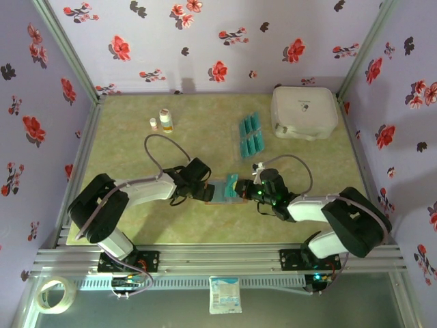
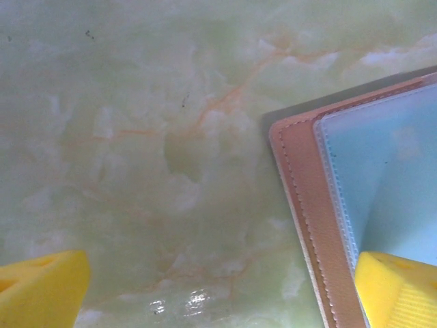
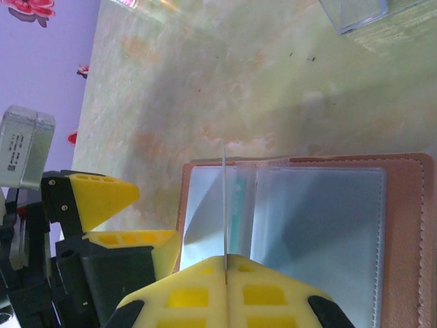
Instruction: Put the credit cards into the card holder
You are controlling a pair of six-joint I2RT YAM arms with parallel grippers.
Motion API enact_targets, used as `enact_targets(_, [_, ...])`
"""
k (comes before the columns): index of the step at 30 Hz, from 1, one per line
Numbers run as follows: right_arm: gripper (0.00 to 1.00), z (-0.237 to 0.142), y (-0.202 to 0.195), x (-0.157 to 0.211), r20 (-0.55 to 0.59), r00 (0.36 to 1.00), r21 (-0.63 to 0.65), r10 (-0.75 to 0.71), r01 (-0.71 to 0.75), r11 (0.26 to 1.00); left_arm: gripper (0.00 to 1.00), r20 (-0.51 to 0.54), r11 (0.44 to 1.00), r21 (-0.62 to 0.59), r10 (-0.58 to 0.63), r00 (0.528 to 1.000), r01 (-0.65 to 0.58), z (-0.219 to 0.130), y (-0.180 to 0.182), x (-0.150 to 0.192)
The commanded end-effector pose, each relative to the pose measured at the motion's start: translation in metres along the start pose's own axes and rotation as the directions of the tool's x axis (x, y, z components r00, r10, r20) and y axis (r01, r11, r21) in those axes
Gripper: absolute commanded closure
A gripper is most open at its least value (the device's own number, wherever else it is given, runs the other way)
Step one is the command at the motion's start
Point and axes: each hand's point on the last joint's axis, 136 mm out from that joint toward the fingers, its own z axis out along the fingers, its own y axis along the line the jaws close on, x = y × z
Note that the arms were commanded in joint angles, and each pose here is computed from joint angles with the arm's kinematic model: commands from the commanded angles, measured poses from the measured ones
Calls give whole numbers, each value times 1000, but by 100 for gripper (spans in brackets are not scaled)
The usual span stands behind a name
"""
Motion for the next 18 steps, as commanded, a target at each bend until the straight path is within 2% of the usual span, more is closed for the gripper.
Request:
enact_targets(1, [100,3,8,-1,10,1000,-49,4,-3,999,0,-14,999,-44,-2,1000,1,6,7,9])
enact_targets(18, [100,11,0,4,-3,1000,-45,15,-15,999,0,-30,998,-64,-12,999,10,12,8,18])
